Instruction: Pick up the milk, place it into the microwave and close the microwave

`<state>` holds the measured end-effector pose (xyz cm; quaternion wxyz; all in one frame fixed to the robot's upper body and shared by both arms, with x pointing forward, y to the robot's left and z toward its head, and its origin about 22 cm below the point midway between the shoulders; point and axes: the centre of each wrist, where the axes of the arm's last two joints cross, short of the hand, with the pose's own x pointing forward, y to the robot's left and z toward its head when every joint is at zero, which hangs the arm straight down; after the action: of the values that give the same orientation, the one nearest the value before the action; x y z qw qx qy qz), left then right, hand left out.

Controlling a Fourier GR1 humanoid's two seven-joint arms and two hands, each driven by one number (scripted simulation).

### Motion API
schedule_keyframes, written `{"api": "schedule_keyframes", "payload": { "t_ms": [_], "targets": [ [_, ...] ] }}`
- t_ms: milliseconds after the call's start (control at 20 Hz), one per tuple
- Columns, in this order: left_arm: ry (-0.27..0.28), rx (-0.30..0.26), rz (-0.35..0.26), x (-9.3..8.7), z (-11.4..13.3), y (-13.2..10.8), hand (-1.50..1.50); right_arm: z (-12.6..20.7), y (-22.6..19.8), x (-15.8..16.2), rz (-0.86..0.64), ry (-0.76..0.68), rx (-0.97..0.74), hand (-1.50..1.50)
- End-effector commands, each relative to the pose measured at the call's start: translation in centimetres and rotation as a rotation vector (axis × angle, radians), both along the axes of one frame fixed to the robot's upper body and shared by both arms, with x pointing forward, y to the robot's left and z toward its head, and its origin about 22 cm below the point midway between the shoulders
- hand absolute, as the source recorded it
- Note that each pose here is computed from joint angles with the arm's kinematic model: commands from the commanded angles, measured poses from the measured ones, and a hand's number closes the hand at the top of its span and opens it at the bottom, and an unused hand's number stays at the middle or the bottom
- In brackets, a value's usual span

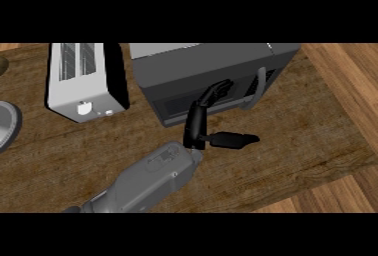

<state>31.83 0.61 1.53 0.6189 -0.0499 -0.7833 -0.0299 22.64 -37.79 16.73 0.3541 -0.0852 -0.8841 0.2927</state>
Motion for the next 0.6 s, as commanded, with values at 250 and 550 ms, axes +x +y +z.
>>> {"api": "schedule_keyframes", "payload": {
  "t_ms": [250,550],
  "targets": [
    [-0.013,-0.023,0.073,2.2,1.5,0.2,-1.50,1.1,-0.1,1.1,-0.006,-0.019,-0.025,1.50],
    [-0.029,-0.042,0.056,2.3,2.0,-0.2,-1.50,-4.6,1.7,2.3,0.158,0.162,0.310,-1.50]
  ]
}}
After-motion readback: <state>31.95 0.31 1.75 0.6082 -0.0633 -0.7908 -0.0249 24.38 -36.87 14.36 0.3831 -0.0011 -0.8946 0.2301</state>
